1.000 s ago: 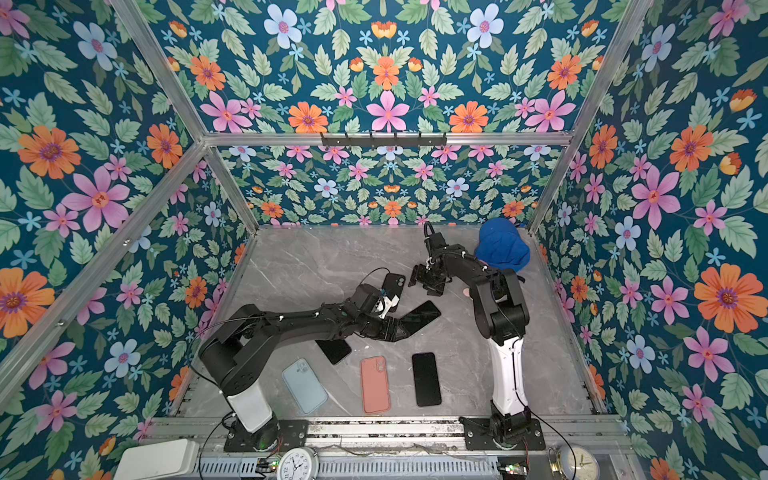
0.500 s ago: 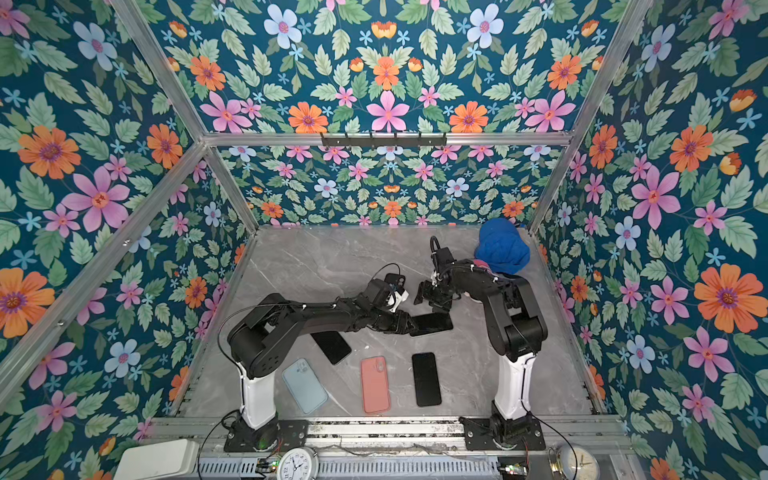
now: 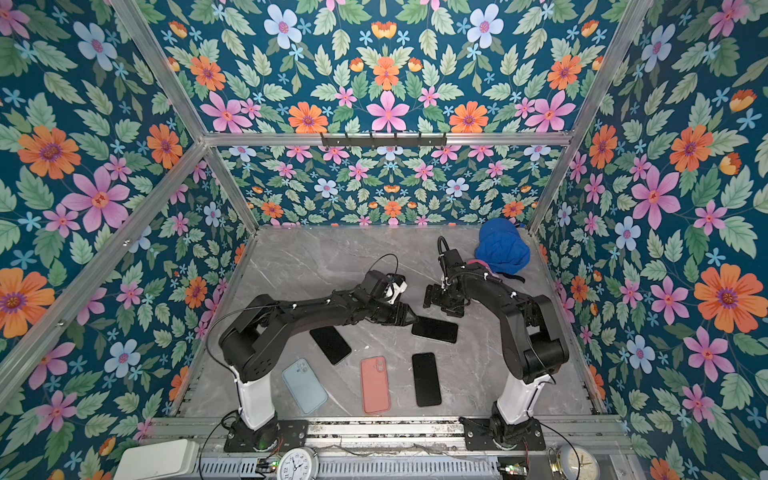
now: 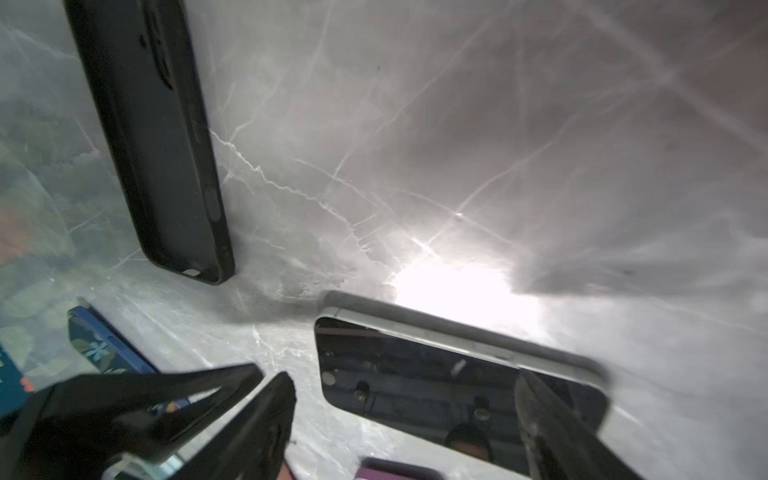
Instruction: Put the phone into the phone case
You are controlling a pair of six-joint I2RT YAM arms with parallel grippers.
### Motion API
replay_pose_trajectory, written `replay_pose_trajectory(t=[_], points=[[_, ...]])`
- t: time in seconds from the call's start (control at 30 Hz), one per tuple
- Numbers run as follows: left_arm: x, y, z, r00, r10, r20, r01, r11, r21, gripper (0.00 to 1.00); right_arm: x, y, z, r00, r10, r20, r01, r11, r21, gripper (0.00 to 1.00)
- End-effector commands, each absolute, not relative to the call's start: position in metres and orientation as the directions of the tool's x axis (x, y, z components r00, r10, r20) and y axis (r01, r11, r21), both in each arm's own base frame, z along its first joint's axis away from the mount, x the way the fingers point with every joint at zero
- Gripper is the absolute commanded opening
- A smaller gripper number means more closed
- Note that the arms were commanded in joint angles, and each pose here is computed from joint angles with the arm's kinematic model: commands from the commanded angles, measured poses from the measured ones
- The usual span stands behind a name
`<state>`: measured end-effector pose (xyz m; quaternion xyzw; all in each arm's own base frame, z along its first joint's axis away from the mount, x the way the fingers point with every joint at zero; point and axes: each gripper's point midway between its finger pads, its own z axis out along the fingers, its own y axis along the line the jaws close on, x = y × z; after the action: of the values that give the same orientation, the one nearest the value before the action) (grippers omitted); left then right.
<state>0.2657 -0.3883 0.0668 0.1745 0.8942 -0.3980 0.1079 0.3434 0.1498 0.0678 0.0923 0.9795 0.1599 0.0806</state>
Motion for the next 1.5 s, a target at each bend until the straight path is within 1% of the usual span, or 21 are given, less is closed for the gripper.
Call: replay_pose_trajectory(t=[0.0, 0.1, 0.2, 0.4, 0.6, 0.7, 0.73, 0.83, 0.97, 1.07, 1.13, 1.2, 1.23, 1.3, 1.37, 1.47], points=[[0.226, -0.388, 0.061, -0.923, 0.292, -0.249, 0.38, 0.607, -0.698, 0.7, 0.336, 0.134, 0.062, -0.974, 0.182, -0.135, 0.144, 0.957, 0.25, 0.84], [0.209, -0.4, 0.055, -0.914, 0.332, -0.232, 0.394, 0.59, -0.705, 0.69, 0.337, 0.132, 0.056, -0.971, 0.2, -0.129, 0.158, 0.949, 0.274, 0.84], [0.214, -0.408, 0.053, -0.911, 0.332, -0.246, 0.404, 0.587, -0.702, 0.68, 0.339, 0.133, 0.054, -0.971, 0.196, -0.135, 0.152, 0.947, 0.282, 0.84], [0.229, -0.426, 0.044, -0.904, 0.339, -0.259, 0.417, 0.578, -0.701, 0.64, 0.321, 0.128, 0.044, -0.976, 0.195, -0.1, 0.162, 0.949, 0.27, 0.85], [0.259, -0.431, 0.033, -0.912, 0.308, -0.273, 0.407, 0.575, -0.71, 0.59, 0.304, 0.126, 0.042, -0.978, 0.194, -0.074, 0.167, 0.947, 0.273, 0.86], [0.28, -0.431, 0.036, -0.911, 0.284, -0.297, 0.41, 0.571, -0.711, 0.58, 0.293, 0.123, 0.036, -0.98, 0.193, -0.044, 0.175, 0.948, 0.264, 0.86], [0.286, -0.433, 0.038, -0.911, 0.278, -0.305, 0.412, 0.565, -0.715, 0.58, 0.292, 0.124, 0.045, -0.979, 0.192, -0.064, 0.167, 0.946, 0.28, 0.86], [0.303, -0.44, 0.042, -0.91, 0.264, -0.321, 0.415, 0.543, -0.73, 0.57, 0.28, 0.123, 0.042, -0.98, 0.197, -0.042, 0.177, 0.943, 0.282, 0.86], [0.319, -0.449, 0.045, -0.913, 0.247, -0.326, 0.408, 0.508, -0.758, 0.57, 0.268, 0.12, 0.044, -0.981, 0.19, -0.04, 0.174, 0.95, 0.259, 0.86], [0.326, -0.452, 0.047, -0.915, 0.235, -0.327, 0.402, 0.486, -0.776, 0.57, 0.263, 0.115, 0.044, -0.985, 0.164, -0.049, 0.152, 0.97, 0.191, 0.88], [0.331, -0.451, 0.049, -0.919, 0.223, -0.325, 0.394, 0.478, -0.785, 0.57, 0.264, 0.11, 0.046, -0.987, 0.149, -0.059, 0.139, 0.979, 0.147, 0.88], [0.333, -0.446, 0.051, -0.925, 0.206, -0.32, 0.381, 0.476, -0.793, 0.57, 0.275, 0.108, 0.06, -0.985, 0.122, -0.122, 0.106, 0.986, 0.131, 0.89], [0.332, -0.444, 0.053, -0.928, 0.196, -0.318, 0.374, 0.475, -0.797, 0.58, 0.281, 0.108, 0.068, -0.983, 0.106, -0.153, 0.086, 0.988, 0.128, 0.9], [0.328, -0.436, 0.06, -0.932, 0.177, -0.316, 0.362, 0.473, -0.803, 0.59, 0.295, 0.105, 0.079, -0.977, 0.048, -0.206, 0.029, 0.995, 0.094, 0.96], [0.323, -0.43, 0.064, -0.934, 0.166, -0.316, 0.356, 0.482, -0.801, 0.61, 0.302, 0.1, 0.076, -0.979, 0.0, -0.206, -0.008, 0.999, 0.041, 0.98], [0.317, -0.422, 0.073, -0.934, 0.154, -0.322, 0.355, 0.488, -0.797, 0.64, 0.307, 0.099, 0.061, -0.983, -0.061, -0.175, -0.064, 0.998, 0.01, 0.99]])
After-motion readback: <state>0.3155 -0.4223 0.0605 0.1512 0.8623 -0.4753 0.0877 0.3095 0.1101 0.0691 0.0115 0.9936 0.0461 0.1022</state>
